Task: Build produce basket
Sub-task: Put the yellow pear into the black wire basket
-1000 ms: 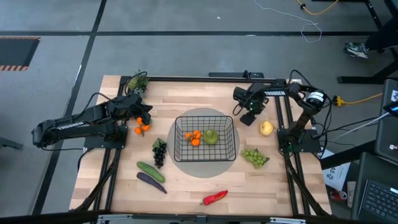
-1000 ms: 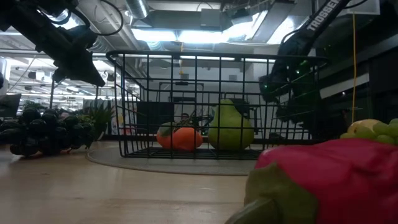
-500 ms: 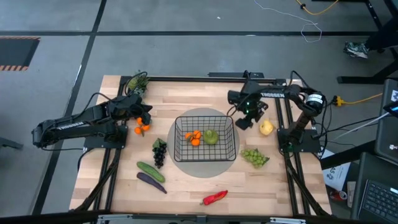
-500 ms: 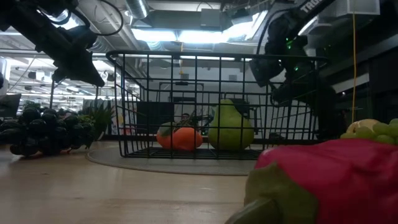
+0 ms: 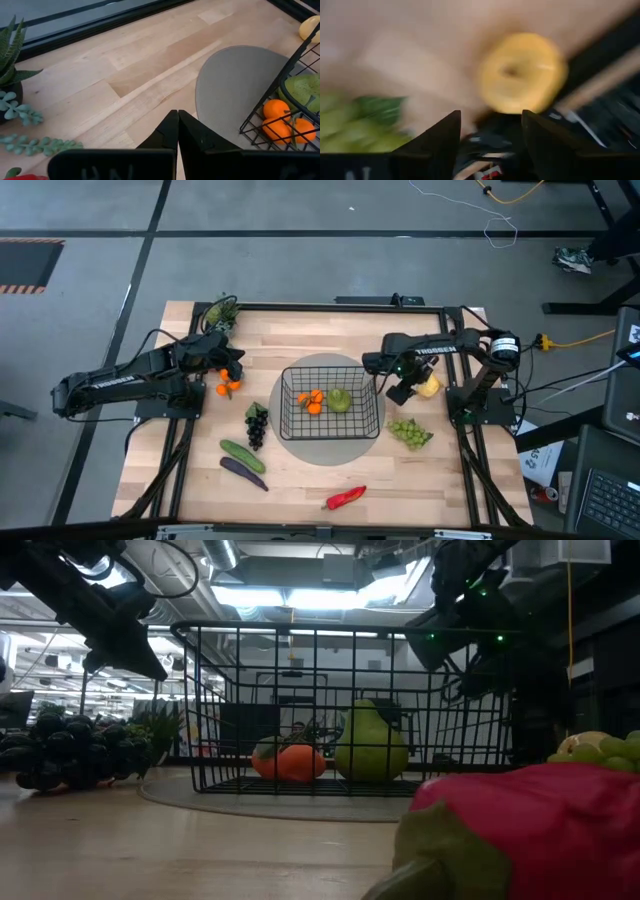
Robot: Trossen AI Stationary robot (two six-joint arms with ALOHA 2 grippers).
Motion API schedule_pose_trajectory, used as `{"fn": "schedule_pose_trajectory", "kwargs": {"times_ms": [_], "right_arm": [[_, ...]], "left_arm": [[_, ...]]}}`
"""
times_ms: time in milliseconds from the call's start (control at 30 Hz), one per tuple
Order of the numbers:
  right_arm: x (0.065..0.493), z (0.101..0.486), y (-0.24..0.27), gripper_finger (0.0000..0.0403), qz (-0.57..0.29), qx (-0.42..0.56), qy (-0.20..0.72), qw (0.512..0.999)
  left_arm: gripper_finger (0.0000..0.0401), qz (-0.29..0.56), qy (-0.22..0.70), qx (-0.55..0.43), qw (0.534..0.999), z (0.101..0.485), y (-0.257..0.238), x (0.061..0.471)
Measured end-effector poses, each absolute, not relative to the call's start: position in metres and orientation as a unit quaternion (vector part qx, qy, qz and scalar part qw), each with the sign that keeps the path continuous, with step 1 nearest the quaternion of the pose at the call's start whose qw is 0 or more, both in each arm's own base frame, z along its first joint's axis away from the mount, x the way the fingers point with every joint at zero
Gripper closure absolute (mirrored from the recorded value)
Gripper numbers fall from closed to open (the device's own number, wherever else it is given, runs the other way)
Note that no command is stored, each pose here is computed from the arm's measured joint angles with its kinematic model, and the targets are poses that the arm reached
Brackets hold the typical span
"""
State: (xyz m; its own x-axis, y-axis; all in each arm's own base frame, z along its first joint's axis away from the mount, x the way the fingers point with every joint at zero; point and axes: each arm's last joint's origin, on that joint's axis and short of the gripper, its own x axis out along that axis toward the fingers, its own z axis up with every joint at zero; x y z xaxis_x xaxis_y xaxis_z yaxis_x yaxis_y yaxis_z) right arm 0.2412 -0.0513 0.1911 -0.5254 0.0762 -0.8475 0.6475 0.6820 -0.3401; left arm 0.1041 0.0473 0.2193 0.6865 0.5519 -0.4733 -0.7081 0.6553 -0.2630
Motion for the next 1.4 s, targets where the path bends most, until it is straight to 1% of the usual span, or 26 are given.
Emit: {"fn": "schedule_pose_trajectory", "kwargs": {"times_ms": [67, 100, 233, 333, 433, 567, 767, 867, 933, 1033, 1067, 1167, 1300, 1400], "right_arm": [[0.236, 0.194, -0.052, 0.0191, -0.372, 0.204, 0.809, 0.407], [0.235, 0.194, -0.052, 0.0191, -0.384, 0.199, 0.804, 0.408], [0.226, 0.191, -0.056, 0.0191, -0.371, 0.212, 0.801, 0.418], [0.208, 0.191, -0.059, 0.0191, -0.379, 0.223, 0.805, 0.397], [0.190, 0.193, -0.061, 0.0191, -0.387, 0.244, 0.795, 0.398], [0.170, 0.199, -0.059, 0.0191, -0.392, 0.286, 0.761, 0.431], [0.154, 0.211, -0.053, 0.0191, -0.411, 0.337, 0.670, 0.518], [0.144, 0.207, -0.050, 0.0191, -0.423, 0.362, 0.638, 0.532], [0.142, 0.203, -0.048, 0.0191, -0.415, 0.382, 0.627, 0.538], [0.151, 0.209, -0.051, 0.0196, -0.411, 0.393, 0.584, 0.579], [0.152, 0.209, -0.052, 0.0198, -0.419, 0.393, 0.574, 0.583], [0.154, 0.209, -0.054, 0.0204, -0.453, 0.406, 0.549, 0.573], [0.155, 0.205, -0.054, 0.0213, -0.500, 0.430, 0.534, 0.529], [0.158, 0.202, -0.055, 0.0218, -0.524, 0.431, 0.523, 0.516]], "left_arm": [[0.0401, 0.353, 0.179, -0.218, 0.892, 0.219, 0.047, 0.104], [0.0401, 0.353, 0.180, -0.216, 0.892, 0.219, 0.047, 0.104], [0.0401, 0.351, 0.184, -0.207, 0.895, 0.219, 0.047, 0.104], [0.0401, 0.351, 0.183, -0.207, 0.895, 0.219, 0.047, 0.104], [0.0401, 0.351, 0.184, -0.207, 0.895, 0.219, 0.047, 0.104], [0.0401, 0.353, 0.183, -0.206, 0.894, 0.219, 0.047, 0.104], [0.0401, 0.362, 0.181, -0.204, 0.891, 0.219, 0.048, 0.104], [0.0401, 0.362, 0.181, -0.204, 0.891, 0.219, 0.048, 0.104], [0.0401, 0.362, 0.181, -0.204, 0.891, 0.219, 0.048, 0.104], [0.0401, 0.363, 0.181, -0.204, 0.891, 0.219, 0.048, 0.104], [0.0401, 0.363, 0.181, -0.203, 0.891, 0.219, 0.048, 0.104], [0.0401, 0.363, 0.181, -0.204, 0.891, 0.219, 0.048, 0.104], [0.0401, 0.363, 0.181, -0.204, 0.891, 0.219, 0.048, 0.104], [0.0401, 0.363, 0.182, -0.203, 0.891, 0.219, 0.048, 0.104]]}}
